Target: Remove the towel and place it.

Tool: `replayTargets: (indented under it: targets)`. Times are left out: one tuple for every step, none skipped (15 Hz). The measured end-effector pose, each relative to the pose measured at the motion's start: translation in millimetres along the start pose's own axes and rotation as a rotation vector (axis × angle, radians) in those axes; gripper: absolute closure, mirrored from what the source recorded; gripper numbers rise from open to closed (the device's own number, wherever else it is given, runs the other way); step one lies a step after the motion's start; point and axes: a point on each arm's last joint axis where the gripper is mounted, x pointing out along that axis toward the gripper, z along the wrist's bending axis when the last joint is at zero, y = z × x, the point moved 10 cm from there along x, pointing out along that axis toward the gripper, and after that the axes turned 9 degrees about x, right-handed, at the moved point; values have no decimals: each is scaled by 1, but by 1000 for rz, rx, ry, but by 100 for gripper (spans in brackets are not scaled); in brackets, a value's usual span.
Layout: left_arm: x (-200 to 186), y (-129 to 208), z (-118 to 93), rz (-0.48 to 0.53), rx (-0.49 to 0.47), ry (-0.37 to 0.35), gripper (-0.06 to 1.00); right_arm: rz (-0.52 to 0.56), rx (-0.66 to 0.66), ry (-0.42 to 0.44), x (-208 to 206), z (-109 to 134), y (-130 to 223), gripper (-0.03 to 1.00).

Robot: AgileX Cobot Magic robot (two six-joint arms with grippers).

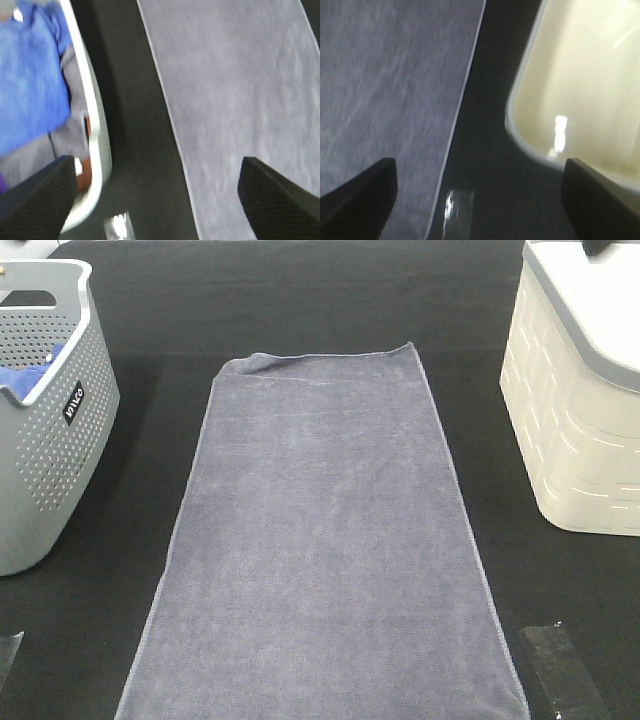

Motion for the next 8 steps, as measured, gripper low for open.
replayTargets:
  targets:
    - [-9,30,-4,16,-4,9,12,35,3,-11,2,-1,27,14]
    - [-11,62,-7,46,-6,15,12,75,7,-21,6,-3,57,14]
    - [-18,91,-10,47,-6,17,12,96,10,-33,7,-5,84,14]
    - [-22,119,-13,48,-6,19,12,115,14,-43,9,-8,114,14]
    - [-28,147,-15,32,-5,19,12,119,17,-53,9,-10,138,14]
    - [-31,171,-17,9,-2,17,12,122,17,-56,12,-14,162,14]
    - [-36,191,-18,-31,11,14,12,104,17,-59,13,-17,182,14]
    - [-42,208,-20,-91,29,10,12,66,17,-67,12,-20,201,14]
